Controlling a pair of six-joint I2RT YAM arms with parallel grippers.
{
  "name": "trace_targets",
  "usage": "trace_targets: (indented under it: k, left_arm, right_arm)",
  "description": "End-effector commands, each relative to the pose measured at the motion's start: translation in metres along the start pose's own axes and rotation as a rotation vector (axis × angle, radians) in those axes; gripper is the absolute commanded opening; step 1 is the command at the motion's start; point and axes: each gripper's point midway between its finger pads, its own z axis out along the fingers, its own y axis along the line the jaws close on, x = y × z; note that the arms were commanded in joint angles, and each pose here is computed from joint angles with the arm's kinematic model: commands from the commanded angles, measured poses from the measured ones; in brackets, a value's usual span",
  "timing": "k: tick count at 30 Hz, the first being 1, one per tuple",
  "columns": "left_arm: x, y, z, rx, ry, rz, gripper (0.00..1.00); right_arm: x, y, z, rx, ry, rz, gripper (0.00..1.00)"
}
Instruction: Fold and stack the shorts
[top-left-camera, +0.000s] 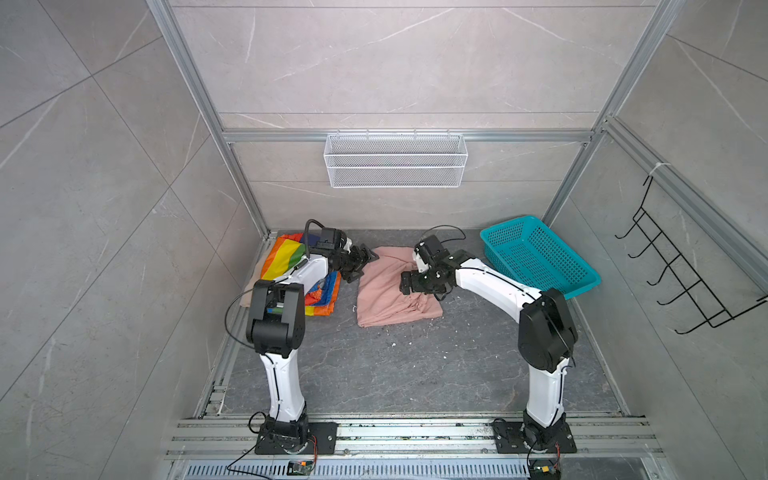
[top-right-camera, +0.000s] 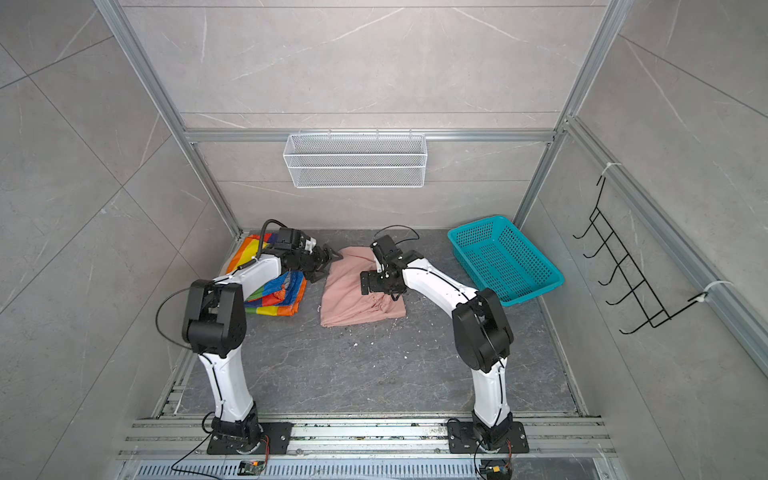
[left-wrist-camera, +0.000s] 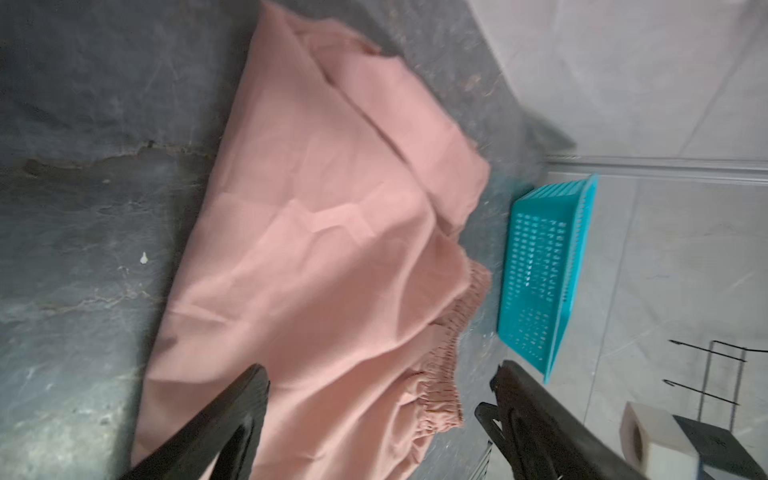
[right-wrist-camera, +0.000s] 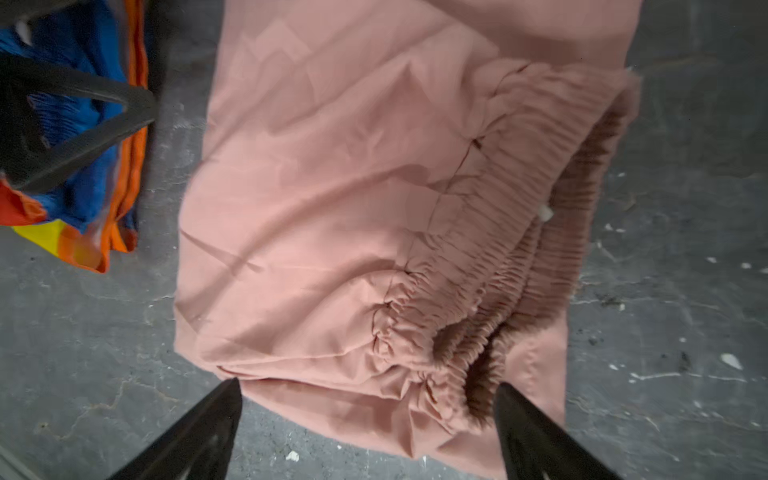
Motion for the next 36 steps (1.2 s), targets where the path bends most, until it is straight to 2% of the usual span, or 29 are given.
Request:
trace_targets:
  k: [1, 4, 8, 10, 14, 20, 26, 31, 36]
  left_arm:
    - [-0.014, -0.008, 0.0, -0.023, -0.01, 0.089, 0.85]
    - [-0.023, 0.003, 0.013, -0.042, -0.002, 0.078, 0.8]
    - [-0.035, 0.01, 0.027, -0.048, -0.014, 0.078, 0.61]
    - [-0.042, 0.015, 0.032, -0.063, -0.022, 0.077, 0.52]
    - [-0.054, 0.023, 0.042, -0.069, -0.024, 0.053, 0.45]
    - [-0.051, 0.058, 0.072, -0.122, 0.027, -0.03, 0.38]
    - [-0.054, 0.09, 0.069, -0.174, 0.022, -0.101, 0.36]
    - [-0.06, 0.1, 0.06, -0.182, 0.008, -0.119, 0.36]
    - [-0.061, 0.093, 0.057, -0.153, 0.006, -0.114, 0.36]
  right_arm:
    - [0.008, -0.012, 0.021, 0.065, 0.053, 0.015, 0.92]
    - [0.012, -0.017, 0.032, 0.119, 0.08, 0.0, 0.87]
    - [0.018, -0.026, 0.04, 0.157, 0.099, -0.006, 0.69]
    - [0.021, -0.03, 0.041, 0.166, 0.101, -0.011, 0.56]
    - [0.028, -0.033, 0.042, 0.171, 0.108, -0.018, 0.33]
    - [0.038, -0.038, 0.046, 0.174, 0.124, -0.023, 0.09]
    - [0.051, -0.048, 0.034, 0.18, 0.128, -0.016, 0.05]
    - [0.07, -0.064, 0.02, 0.187, 0.125, 0.012, 0.06]
    - [0.088, -0.076, 0.02, 0.185, 0.149, 0.045, 0.24]
